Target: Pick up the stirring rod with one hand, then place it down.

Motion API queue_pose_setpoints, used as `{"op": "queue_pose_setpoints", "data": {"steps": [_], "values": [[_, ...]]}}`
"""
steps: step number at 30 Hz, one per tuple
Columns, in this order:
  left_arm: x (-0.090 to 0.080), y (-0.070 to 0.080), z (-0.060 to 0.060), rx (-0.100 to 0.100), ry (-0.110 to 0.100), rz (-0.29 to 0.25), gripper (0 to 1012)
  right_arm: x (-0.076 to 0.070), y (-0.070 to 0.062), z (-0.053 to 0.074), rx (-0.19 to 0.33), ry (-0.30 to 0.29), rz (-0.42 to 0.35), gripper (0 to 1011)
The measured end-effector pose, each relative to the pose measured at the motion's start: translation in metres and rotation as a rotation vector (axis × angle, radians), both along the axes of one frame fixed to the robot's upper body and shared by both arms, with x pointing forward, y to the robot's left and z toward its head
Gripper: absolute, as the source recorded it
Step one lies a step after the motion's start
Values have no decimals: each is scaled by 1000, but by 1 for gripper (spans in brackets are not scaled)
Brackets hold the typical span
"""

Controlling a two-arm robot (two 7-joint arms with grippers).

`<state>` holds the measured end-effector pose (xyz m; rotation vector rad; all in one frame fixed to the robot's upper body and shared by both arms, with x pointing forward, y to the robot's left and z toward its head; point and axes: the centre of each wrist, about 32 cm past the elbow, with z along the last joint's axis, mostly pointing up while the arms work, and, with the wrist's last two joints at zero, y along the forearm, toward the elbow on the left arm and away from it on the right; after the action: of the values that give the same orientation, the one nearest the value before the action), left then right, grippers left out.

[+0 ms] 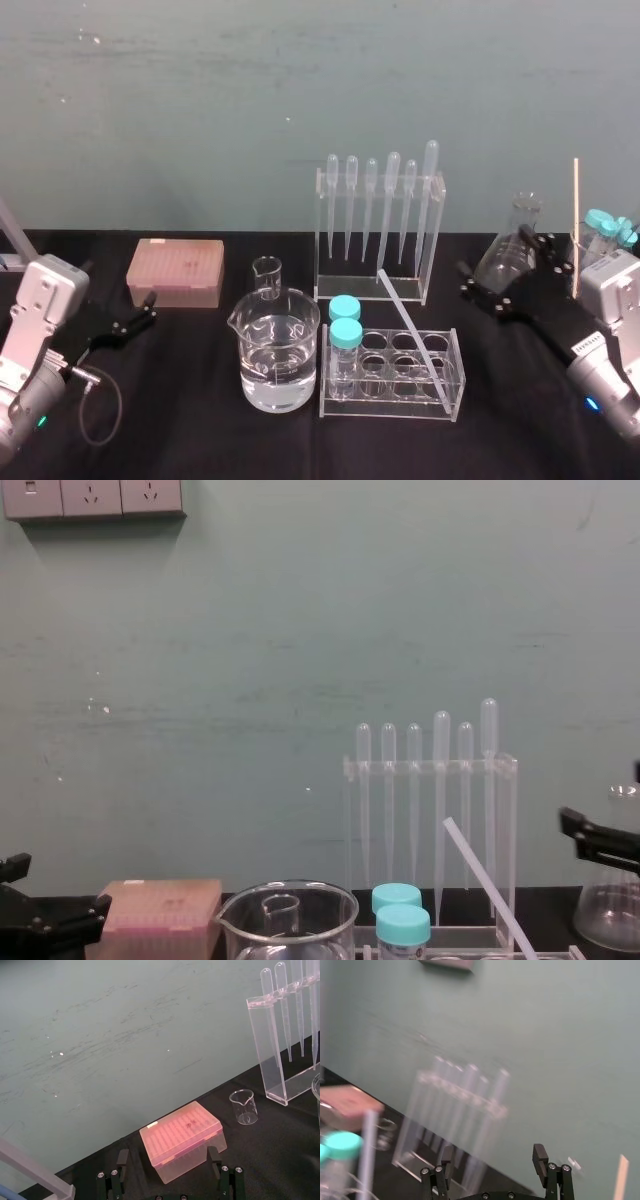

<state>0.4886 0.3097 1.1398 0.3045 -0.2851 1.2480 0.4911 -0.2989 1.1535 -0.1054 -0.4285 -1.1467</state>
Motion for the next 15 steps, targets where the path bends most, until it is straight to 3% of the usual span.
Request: {"op": "queue_pose_setpoints", "data": {"steps": [10, 13, 15], "values": [[0, 0, 0, 0, 0, 0, 1000, -1, 22, 5, -59, -132, 268, 1003], [0, 0, 0, 0, 0, 0, 1000, 0, 25, 6, -56, -120, 311, 1003], [0, 0, 0, 0, 0, 0, 1000, 3, 27, 7, -37, -76, 349, 1003]]}}
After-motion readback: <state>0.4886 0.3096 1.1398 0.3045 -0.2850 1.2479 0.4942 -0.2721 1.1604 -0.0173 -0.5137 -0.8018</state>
